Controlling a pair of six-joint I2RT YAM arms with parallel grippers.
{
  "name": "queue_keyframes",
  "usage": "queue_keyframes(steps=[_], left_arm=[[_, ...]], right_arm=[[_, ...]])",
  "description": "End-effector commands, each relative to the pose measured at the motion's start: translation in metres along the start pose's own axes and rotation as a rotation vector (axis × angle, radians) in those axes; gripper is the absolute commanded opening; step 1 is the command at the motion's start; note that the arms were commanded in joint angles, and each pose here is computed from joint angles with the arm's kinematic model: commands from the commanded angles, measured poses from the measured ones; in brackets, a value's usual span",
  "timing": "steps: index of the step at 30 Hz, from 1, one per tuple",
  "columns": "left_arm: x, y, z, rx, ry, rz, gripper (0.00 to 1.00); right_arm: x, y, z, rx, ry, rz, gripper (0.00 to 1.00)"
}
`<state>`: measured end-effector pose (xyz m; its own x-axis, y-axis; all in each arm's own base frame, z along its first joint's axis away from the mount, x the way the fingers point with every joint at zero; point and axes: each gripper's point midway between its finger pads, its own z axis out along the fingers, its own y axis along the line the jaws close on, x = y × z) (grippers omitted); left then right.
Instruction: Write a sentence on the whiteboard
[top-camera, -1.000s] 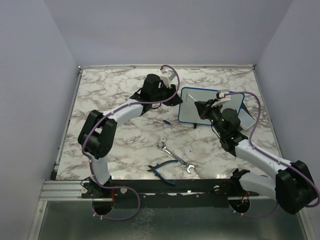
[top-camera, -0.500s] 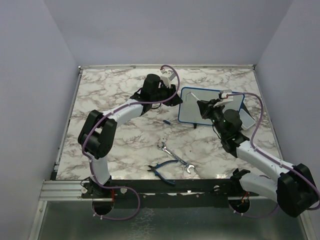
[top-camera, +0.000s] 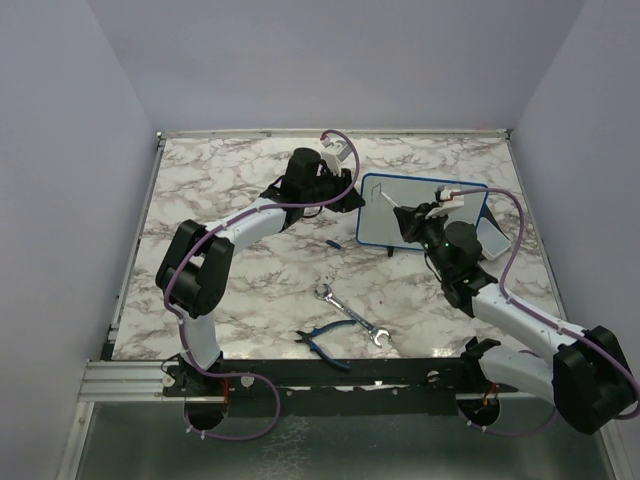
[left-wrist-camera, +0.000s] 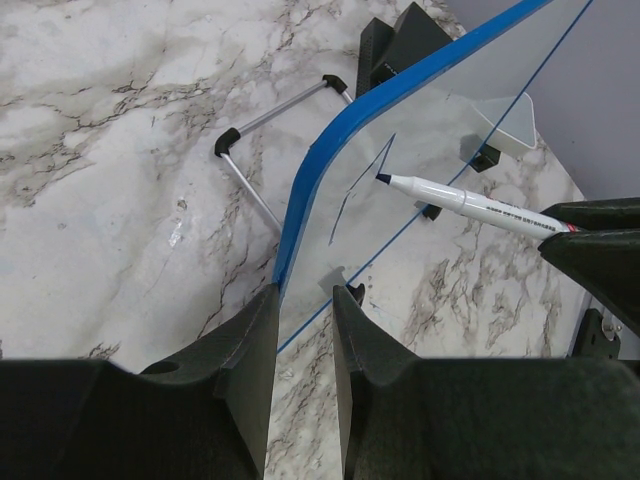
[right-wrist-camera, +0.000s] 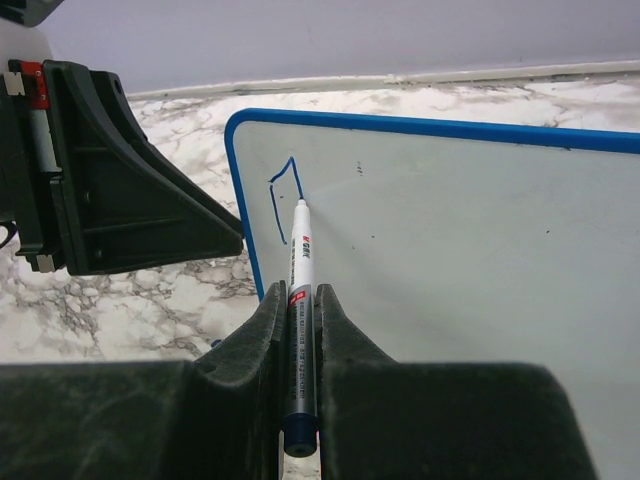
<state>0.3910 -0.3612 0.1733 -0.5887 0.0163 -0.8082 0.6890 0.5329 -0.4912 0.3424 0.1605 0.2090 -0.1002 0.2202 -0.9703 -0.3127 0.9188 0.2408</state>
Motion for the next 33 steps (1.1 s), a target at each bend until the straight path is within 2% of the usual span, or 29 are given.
queue_keyframes(steps=[1, 33], left_arm=[[-0.007, -0.011, 0.0, 0.032, -0.006, 0.025, 0.29], [0.0, -0.01, 0.003, 0.043, 0.011, 0.022, 0.29]], right_arm=[[0.016, -0.003, 0.001, 0.012, 0.041, -0.003, 0.01], [0.008, 0.014, 0.018, -0.062, 0.023, 0.006, 0.01]])
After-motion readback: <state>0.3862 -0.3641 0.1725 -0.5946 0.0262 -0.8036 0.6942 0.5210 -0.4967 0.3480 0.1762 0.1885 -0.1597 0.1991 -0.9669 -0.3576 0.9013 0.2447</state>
